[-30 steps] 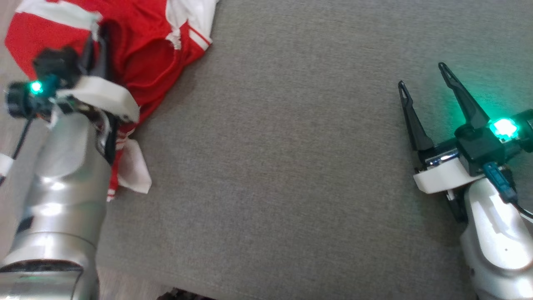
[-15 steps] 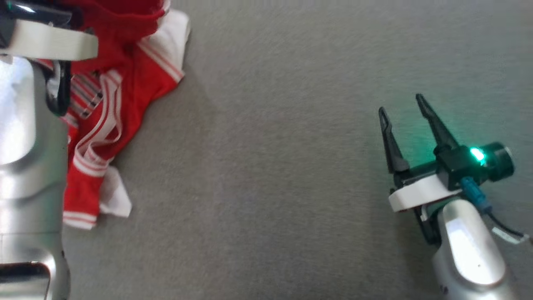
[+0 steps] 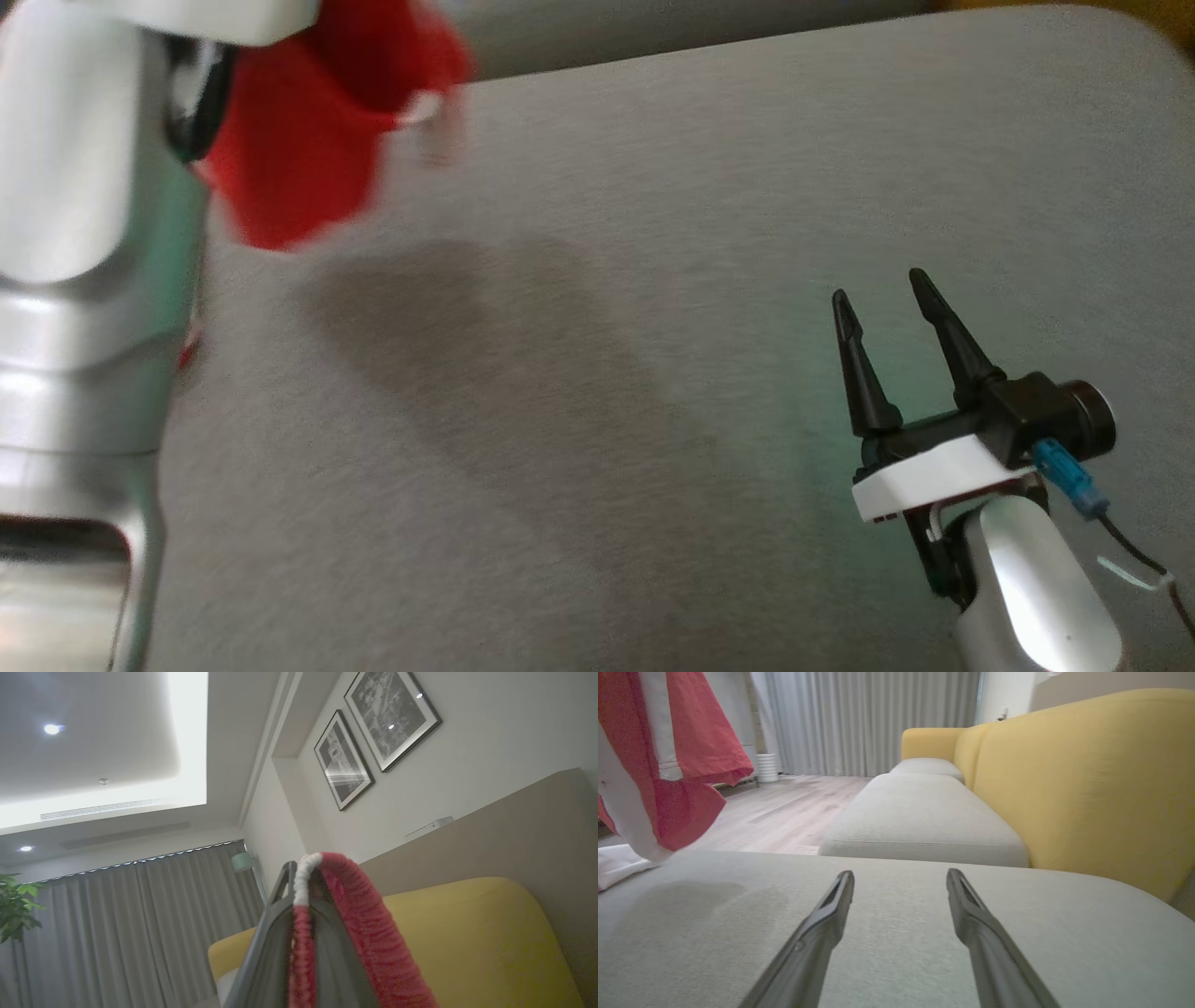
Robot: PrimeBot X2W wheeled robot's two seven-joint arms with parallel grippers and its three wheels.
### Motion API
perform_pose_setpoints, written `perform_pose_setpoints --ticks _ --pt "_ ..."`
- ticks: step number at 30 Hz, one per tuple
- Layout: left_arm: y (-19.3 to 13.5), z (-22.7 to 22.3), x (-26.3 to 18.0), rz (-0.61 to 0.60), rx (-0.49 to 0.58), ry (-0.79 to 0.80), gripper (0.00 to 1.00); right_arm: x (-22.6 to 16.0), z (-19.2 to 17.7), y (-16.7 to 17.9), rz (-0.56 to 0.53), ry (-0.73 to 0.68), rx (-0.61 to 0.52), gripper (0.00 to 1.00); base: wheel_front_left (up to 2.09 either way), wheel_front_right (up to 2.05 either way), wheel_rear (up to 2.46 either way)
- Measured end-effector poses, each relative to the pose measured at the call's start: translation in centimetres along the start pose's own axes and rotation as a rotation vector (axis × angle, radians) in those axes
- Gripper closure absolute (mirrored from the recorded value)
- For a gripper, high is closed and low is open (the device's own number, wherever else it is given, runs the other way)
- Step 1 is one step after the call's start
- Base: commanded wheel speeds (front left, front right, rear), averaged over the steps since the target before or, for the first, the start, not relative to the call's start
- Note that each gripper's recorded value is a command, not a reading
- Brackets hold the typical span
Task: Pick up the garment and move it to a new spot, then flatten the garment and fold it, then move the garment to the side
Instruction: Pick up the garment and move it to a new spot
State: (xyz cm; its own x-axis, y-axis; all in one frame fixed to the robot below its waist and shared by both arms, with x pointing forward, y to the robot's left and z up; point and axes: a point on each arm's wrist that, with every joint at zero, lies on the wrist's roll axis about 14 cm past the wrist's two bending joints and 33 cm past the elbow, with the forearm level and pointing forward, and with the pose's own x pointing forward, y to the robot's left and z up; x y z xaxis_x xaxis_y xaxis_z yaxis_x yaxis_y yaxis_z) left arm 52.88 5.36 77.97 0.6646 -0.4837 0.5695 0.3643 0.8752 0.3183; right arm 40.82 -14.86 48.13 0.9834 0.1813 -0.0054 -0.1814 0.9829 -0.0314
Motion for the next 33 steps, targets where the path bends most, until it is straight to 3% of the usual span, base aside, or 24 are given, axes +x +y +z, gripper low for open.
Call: perform_pose_setpoints --ticks 4,9,13,16,17,18,19,28,33 --pt "-5.5 1.5 3.0 -0.108 -0.084 -0.051 1.00 -2.5 0.9 -2.7 -0.095 -0.020 0.013 0.00 0.00 0.00 0.00" --pt "-13.1 -0.7 4.0 -0.259 -0.171 0.003 1.00 -5.0 0.9 -5.0 -0.183 -0.017 0.033 0.00 0.00 0.00 0.00" --pt "-18.1 -7.9 0.9 -0.349 -0.233 0.181 1.00 -5.5 0.0 -5.8 -0.214 0.010 0.051 0.00 0.00 0.00 0.00" --pt "-20.4 -15.9 -5.4 -0.367 -0.303 0.423 1.00 -5.4 -1.0 -5.7 -0.213 0.040 0.058 0.00 0.00 0.00 0.00" --pt "-20.9 -18.1 -7.8 -0.366 -0.323 0.499 0.70 -5.3 -1.3 -5.5 -0.208 0.051 0.059 0.00 0.00 0.00 0.00" --pt "-21.3 -19.8 -9.9 -0.360 -0.344 0.563 0.48 -5.2 -1.7 -5.4 -0.204 0.062 0.061 0.00 0.00 0.00 0.00" --pt "-21.6 -21.2 -11.8 -0.349 -0.362 0.621 0.00 -5.0 -2.0 -5.2 -0.199 0.070 0.063 0.00 0.00 0.00 0.00" --pt "-18.0 -21.4 -18.7 -0.026 -0.502 0.709 0.00 -3.2 -3.0 -2.7 -0.111 0.095 0.073 0.00 0.00 0.00 0.00" --pt "-15.8 -19.5 -24.7 0.130 -0.505 0.755 0.00 -3.4 -2.4 -1.2 -0.071 0.078 0.062 0.00 0.00 0.00 0.00"
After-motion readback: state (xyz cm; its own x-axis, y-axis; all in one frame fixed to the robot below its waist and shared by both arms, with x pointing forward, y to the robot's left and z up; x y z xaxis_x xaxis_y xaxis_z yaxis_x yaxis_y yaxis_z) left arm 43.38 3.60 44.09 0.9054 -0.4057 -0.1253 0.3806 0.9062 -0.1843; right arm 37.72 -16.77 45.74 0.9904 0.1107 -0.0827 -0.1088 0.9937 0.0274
